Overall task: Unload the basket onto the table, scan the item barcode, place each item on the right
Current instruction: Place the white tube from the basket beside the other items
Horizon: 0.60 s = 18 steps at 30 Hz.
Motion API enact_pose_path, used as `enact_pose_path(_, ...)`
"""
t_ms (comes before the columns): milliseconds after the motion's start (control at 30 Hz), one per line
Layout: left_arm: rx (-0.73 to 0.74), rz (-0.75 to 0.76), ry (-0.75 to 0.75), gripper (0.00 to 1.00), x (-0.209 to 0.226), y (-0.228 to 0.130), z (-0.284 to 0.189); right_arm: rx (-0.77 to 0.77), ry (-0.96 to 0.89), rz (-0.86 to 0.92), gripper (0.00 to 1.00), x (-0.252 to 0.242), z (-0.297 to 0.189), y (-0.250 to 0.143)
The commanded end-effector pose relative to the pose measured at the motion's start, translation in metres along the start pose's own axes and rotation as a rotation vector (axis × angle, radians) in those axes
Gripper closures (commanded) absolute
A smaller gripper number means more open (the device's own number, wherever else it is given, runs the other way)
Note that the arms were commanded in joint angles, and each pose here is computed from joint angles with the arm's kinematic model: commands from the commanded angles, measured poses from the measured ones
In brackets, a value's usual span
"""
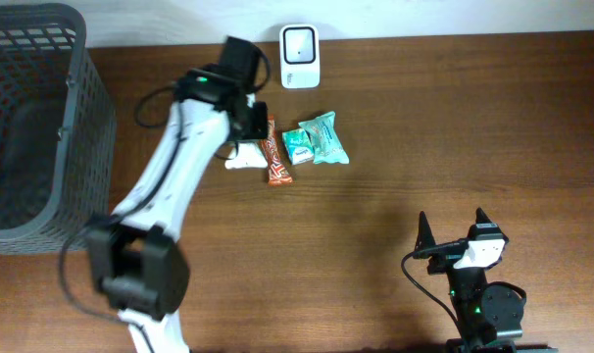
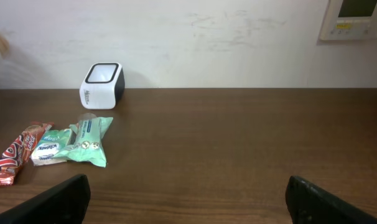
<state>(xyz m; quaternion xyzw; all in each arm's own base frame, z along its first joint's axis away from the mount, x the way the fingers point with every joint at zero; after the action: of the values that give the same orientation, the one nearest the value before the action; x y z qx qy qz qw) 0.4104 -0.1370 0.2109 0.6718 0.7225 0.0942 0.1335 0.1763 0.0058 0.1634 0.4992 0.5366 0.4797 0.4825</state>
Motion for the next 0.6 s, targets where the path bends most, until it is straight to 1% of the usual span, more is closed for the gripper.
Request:
enact_pose_path(0, 0.094, 0.051, 0.093, 0.98, -0.005, -0.007, 0.058, 0.005, -0.011, 0.012, 0.01, -0.002, 0.000, -0.002)
enact_pose_path(67, 0.147, 0.056, 0.116, 0.92, -0.004, -0.013, 0.088, 0.005, -0.012, 0.012, 0.01, -0.002, 0.000, -0.002)
enact_pose_path(100, 0.165, 0.058, 0.123, 0.90, -0.004, -0.015, 0.098, 0.005, -0.011, 0.012, 0.01, -0.002, 0.000, -0.002)
enact_pose_path(133, 0.165, 0.058, 0.124, 0.85, -0.004, -0.015, 0.098, 0.005, -0.012, 0.012, 0.01, -0.002, 0.000, -0.002)
enact_pose_path(167, 0.160, 0.058, 0.121, 0.73, -0.004, -0.014, 0.098, 0.005, -0.011, 0.012, 0.01, -0.002, 0.000, -0.002)
enact_pose_path(200, 0.148, 0.057, 0.116, 0.41, -0.005, -0.012, 0.097, 0.005, -0.012, 0.012, 0.01, -0.002, 0.000, -0.002)
enact_pose_path(300, 0.101, 0.039, 0.100, 0.39, -0.005, 0.006, 0.078, 0.005, -0.012, 0.012, 0.01, -0.002, 0.000, -0.002)
enact_pose_path(333, 0.080, 0.029, 0.094, 0.37, -0.003, 0.014, 0.067, 0.005, -0.011, 0.012, 0.01, -0.002, 0.000, -0.002)
enact_pose_path(367, 0.048, 0.012, 0.085, 0.32, 0.001, 0.026, 0.049, 0.005, -0.012, 0.012, 0.01, -0.002, 0.000, -0.002)
enact_pose_path(400, 0.004, -0.015, 0.075, 0.25, 0.008, 0.042, 0.025, 0.005, -0.011, 0.012, 0.01, -0.002, 0.000, -0.002)
enact_pose_path(433, -0.016, -0.028, 0.072, 0.12, 0.012, 0.048, 0.012, 0.005, -0.011, 0.012, 0.01, -0.002, 0.000, -0.002)
enact_pose_path(467, -0.032, -0.041, 0.070, 0.01, 0.017, 0.054, 0.001, 0.005, -0.012, 0.012, 0.01, -0.002, 0.000, -0.002)
enact_pose_path(500, -0.045, -0.058, 0.071, 0.01, 0.024, 0.059, -0.008, 0.005, -0.012, 0.012, 0.01, -0.002, 0.000, -0.002)
enact_pose_path(567, -0.050, -0.090, 0.089, 0.01, 0.040, 0.064, -0.010, 0.005, -0.012, 0.012, 0.01, -0.002, 0.000, -0.002)
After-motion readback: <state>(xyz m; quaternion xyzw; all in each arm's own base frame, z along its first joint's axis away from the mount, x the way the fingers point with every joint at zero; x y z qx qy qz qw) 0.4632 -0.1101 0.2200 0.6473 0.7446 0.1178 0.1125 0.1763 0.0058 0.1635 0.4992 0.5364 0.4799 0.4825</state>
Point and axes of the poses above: each gripper's point midway between its finger pads, its own z axis out along the fingers, its own x axis along the line the jaws close on, y = z × x, the point moved 7 cm from there along -z, back along the fingers, and after that the axes turned 4 degrees about -z, right-handed, at the moved point
